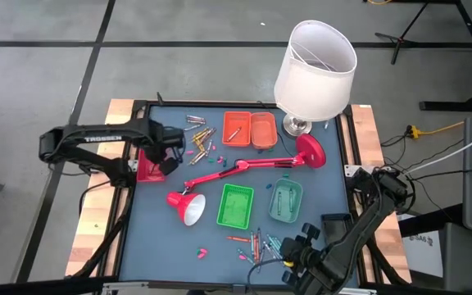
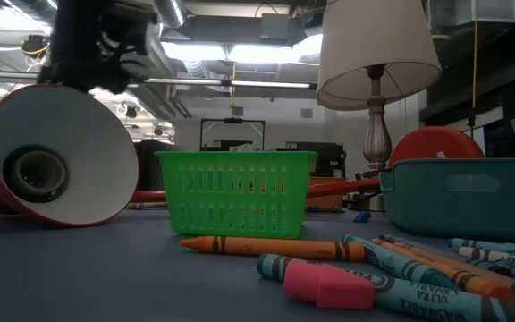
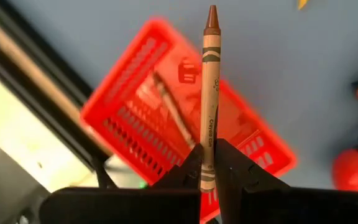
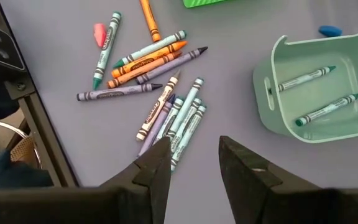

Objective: Sort crayons
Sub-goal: Put the brown crayon into the red bin, then put the violet crayon into the green bin

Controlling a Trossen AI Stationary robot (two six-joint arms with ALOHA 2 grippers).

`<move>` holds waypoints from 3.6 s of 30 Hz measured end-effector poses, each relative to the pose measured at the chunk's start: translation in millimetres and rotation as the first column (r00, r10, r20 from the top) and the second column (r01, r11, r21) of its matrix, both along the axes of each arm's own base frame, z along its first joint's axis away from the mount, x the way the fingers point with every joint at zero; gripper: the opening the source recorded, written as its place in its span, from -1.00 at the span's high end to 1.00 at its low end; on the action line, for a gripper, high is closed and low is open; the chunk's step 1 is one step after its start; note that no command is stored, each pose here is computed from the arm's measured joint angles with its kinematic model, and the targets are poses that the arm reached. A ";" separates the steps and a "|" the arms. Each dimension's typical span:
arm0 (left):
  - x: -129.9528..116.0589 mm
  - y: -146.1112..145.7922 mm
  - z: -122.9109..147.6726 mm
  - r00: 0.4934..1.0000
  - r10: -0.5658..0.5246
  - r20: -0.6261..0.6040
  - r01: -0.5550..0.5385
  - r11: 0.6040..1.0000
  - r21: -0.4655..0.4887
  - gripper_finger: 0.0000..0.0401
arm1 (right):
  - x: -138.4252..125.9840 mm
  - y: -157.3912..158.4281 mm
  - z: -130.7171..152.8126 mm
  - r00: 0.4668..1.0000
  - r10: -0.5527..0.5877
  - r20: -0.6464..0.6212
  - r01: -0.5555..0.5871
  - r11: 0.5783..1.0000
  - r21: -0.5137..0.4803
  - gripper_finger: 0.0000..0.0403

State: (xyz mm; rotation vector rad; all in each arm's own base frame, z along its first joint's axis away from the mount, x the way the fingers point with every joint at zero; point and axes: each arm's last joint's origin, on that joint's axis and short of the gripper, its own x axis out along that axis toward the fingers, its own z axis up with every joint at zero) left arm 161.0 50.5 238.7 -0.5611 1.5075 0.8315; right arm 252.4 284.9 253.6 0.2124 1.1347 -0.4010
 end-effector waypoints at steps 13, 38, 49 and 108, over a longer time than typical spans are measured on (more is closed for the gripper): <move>-21.8 -10.9 -36.4 0.994 0.057 -0.089 -0.058 0.998 -0.015 0.94 | 3.3 4.7 -1.2 1.000 0.002 0.031 -0.003 0.999 0.037 0.34; -20.1 -10.5 -36.6 0.996 0.057 -0.071 -0.058 0.998 -0.013 0.55 | 19.8 37.8 -63.1 0.998 0.031 -0.050 -0.025 0.992 0.121 0.34; -20.0 -10.4 -36.4 0.996 0.057 -0.070 -0.058 0.998 -0.013 0.53 | 22.3 41.9 -91.2 0.992 0.027 -0.122 -0.016 0.996 0.089 0.34; -15.6 -9.6 -36.9 0.998 0.055 -0.025 -0.055 0.998 -0.004 0.53 | 40.6 14.2 -115.4 0.996 -0.077 -0.043 0.076 0.997 -0.031 0.84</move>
